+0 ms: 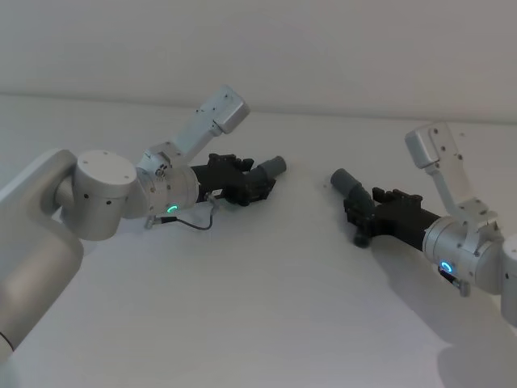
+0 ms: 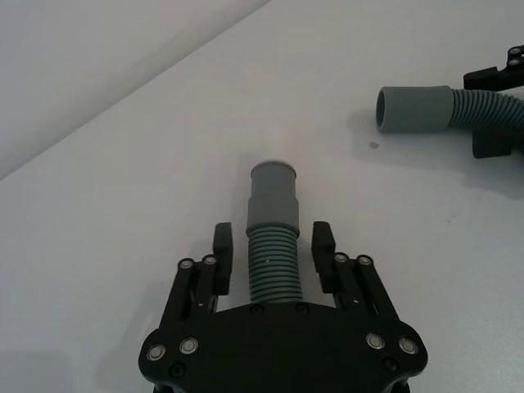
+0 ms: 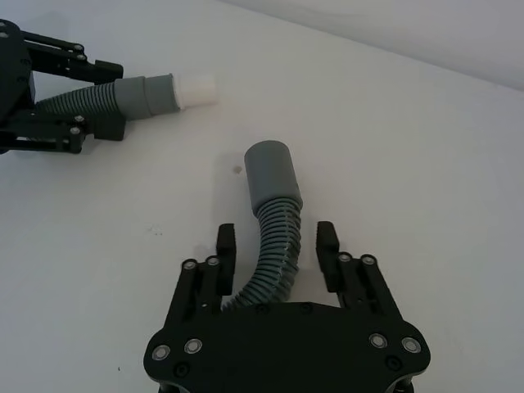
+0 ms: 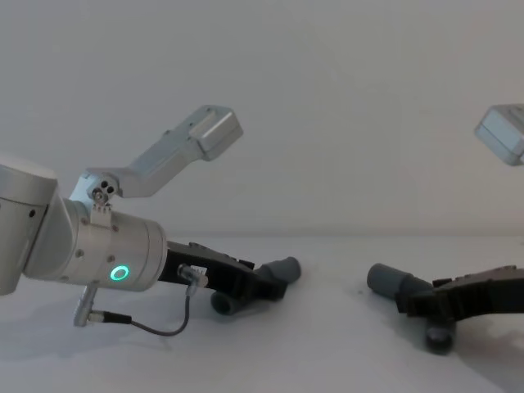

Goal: Use both hands to pick up one end of the pipe from the table, align the ends, and insert them.

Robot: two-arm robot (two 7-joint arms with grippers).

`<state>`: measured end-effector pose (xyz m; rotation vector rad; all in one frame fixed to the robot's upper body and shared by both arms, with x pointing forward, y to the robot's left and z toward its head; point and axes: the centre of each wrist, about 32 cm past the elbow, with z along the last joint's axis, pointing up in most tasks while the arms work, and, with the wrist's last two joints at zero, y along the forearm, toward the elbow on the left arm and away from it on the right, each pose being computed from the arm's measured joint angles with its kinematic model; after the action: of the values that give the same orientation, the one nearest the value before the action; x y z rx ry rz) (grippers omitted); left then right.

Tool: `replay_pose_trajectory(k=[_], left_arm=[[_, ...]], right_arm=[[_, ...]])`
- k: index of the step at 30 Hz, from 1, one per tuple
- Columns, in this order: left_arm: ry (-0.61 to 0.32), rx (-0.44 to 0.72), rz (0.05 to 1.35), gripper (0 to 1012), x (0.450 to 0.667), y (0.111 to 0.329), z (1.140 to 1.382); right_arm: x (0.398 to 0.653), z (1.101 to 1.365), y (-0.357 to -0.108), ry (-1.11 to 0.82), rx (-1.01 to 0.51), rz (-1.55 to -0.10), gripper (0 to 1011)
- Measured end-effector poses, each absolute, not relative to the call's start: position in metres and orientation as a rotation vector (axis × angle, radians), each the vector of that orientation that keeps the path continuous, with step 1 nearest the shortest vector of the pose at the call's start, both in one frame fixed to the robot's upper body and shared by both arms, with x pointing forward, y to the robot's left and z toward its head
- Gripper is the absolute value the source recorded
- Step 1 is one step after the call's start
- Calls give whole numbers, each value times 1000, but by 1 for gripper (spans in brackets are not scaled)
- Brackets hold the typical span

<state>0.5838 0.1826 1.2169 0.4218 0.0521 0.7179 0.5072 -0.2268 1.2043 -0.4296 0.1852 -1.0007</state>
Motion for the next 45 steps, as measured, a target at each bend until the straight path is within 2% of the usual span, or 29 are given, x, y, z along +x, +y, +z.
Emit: replay_pose_trajectory(k=[6,9,15,34,45], left_arm=[[53,422,718,439,584,182,1217],[54,422,718,348,584,182,1216],[54,422,718,327,584,182,1216],[30,410,716,325,583,183,1217],[-99,357,683,325,582,187,1224]], right_arm=[[507,1204,-227,186,-430,-1001,457],[507,1204,-227,187,-431,-1001,326],[507,1204,-227,187,-430,-1001,208],[507,1205,-228,135,-432,-1000,188],[504,1209,-236,-18,-429,-999,183]])
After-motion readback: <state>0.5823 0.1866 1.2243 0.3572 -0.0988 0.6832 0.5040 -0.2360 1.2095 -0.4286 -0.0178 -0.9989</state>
